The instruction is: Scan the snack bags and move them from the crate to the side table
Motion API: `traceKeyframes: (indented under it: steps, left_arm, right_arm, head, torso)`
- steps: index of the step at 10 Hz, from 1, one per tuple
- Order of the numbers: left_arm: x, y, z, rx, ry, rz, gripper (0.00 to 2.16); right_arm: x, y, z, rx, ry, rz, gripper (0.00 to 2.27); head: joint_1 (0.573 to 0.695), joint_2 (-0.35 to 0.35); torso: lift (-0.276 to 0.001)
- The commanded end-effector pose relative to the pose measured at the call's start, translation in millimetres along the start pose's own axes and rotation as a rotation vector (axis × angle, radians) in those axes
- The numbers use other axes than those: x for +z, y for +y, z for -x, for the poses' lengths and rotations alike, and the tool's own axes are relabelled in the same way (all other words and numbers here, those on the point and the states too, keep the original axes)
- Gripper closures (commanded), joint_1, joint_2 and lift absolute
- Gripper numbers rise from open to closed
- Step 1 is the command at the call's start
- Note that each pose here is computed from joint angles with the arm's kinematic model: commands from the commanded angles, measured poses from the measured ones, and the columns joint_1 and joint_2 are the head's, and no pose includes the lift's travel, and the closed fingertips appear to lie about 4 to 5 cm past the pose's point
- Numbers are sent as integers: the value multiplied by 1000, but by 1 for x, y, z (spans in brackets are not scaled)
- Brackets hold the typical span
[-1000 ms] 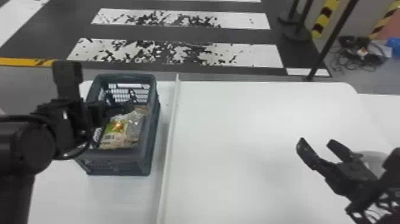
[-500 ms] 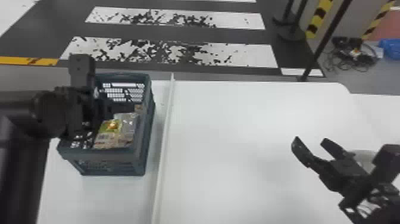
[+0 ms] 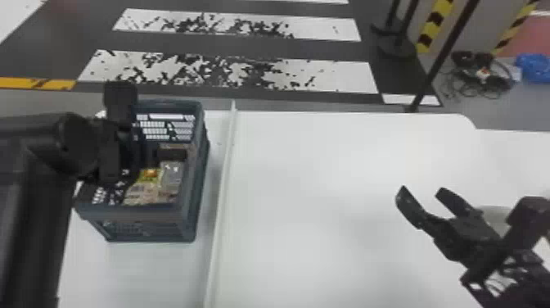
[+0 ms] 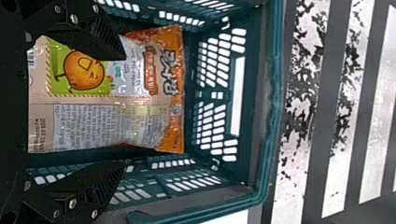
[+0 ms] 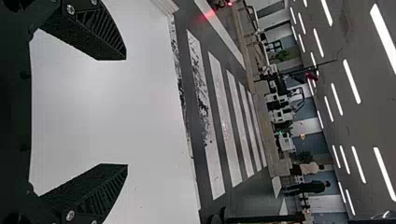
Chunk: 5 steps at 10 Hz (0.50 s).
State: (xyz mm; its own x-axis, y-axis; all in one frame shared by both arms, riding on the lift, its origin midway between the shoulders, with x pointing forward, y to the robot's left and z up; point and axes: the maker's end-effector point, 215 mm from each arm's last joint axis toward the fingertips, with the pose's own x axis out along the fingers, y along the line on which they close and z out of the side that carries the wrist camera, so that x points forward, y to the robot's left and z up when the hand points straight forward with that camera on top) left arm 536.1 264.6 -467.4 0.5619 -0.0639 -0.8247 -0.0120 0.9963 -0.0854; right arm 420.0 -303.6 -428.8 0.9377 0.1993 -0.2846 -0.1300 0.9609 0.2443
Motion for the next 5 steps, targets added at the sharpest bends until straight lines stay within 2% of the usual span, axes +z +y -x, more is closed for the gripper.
traceKeyframes:
  steps: [1, 3, 4, 5]
  left_arm:
    - [-16, -1, -10, -6, 40, 10, 211]
    - [-31, 2, -13, -32, 64, 40, 228]
    - [-41, 1, -17, -47, 82, 45, 677]
    - [-52, 6, -18, -36, 93, 59, 1457]
  right_arm:
    - [1, 1, 0, 9, 0, 2, 110]
    - [4, 3, -2, 23, 0, 10, 110]
    - [8, 6, -3, 34, -6, 18, 110]
    - [10, 6, -2, 40, -12, 18, 110]
  head:
    - [695, -45]
    - [695, -48]
    - [695, -48]
    - [695, -45]
  torso:
    - [-87]
    - [-87]
    - [-87]
    - [-87]
